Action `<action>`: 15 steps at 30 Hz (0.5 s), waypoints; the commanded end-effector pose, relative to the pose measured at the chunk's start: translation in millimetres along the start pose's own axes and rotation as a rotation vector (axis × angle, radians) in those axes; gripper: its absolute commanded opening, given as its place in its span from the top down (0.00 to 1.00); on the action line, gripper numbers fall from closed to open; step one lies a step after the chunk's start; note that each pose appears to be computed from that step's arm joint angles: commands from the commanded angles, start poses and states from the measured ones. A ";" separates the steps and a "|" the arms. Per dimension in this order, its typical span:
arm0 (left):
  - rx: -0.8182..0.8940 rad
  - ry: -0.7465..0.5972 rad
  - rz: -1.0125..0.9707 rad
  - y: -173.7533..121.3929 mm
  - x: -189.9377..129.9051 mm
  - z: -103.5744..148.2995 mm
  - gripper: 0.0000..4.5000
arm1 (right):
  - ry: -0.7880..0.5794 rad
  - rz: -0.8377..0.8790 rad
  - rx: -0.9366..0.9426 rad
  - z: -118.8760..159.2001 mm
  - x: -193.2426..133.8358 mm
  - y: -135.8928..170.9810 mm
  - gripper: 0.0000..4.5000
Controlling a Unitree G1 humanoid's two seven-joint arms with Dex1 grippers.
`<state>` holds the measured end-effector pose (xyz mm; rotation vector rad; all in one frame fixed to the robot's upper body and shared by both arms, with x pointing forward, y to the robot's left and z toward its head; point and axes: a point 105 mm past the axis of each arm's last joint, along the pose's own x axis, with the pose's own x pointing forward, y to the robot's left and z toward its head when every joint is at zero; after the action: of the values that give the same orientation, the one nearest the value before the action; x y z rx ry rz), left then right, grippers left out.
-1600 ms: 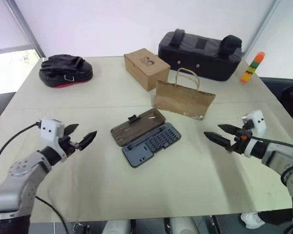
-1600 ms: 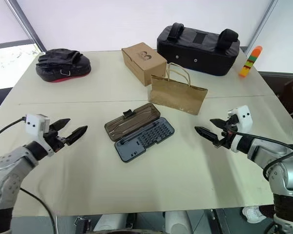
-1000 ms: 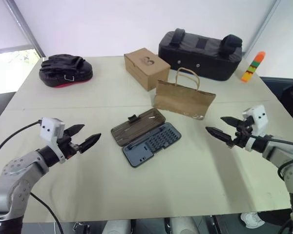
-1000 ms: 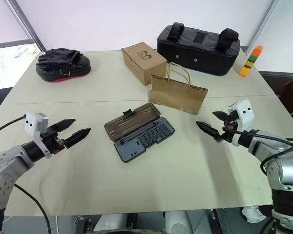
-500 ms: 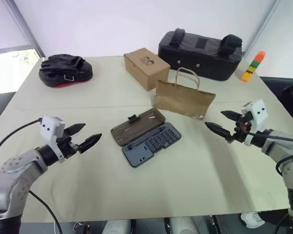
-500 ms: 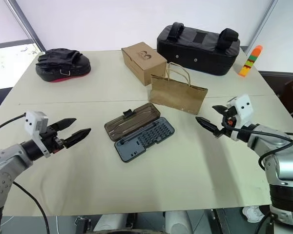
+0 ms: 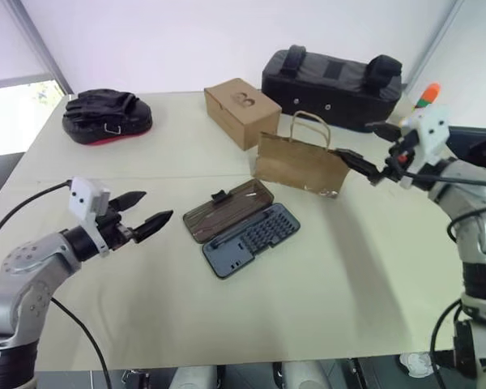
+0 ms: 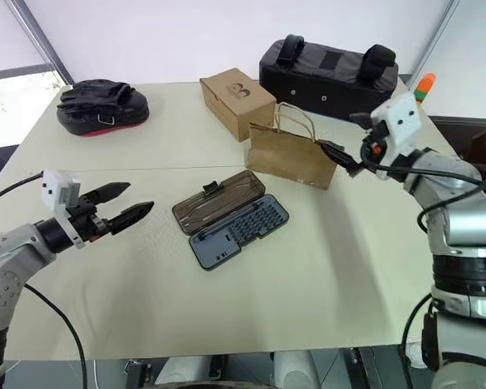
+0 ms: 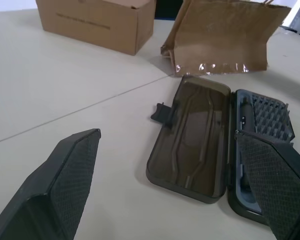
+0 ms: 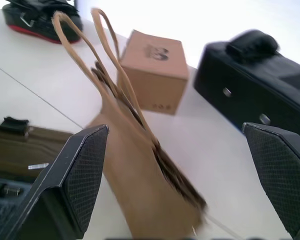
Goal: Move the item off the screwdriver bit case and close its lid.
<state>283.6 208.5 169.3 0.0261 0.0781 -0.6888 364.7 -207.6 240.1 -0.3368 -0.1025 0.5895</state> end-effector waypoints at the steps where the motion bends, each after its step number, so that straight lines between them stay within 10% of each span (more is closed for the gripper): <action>1: 0.032 -0.035 -0.017 -4.0 0.8 11.4 0.00 | -0.030 0.027 -0.026 8.1 8.0 1.6 0.01; 12: 0.016 -0.038 0.026 -6.5 -1.9 3.2 0.00 | -0.049 0.054 -0.048 8.3 30.4 7.0 0.01; 15: 0.013 -0.037 0.038 -6.1 -2.9 1.4 0.00 | -0.059 0.038 -0.057 8.7 32.3 3.8 0.29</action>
<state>279.8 205.8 160.6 0.0008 0.0842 -0.6562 388.1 -184.5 225.9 -0.3523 -0.0911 0.6500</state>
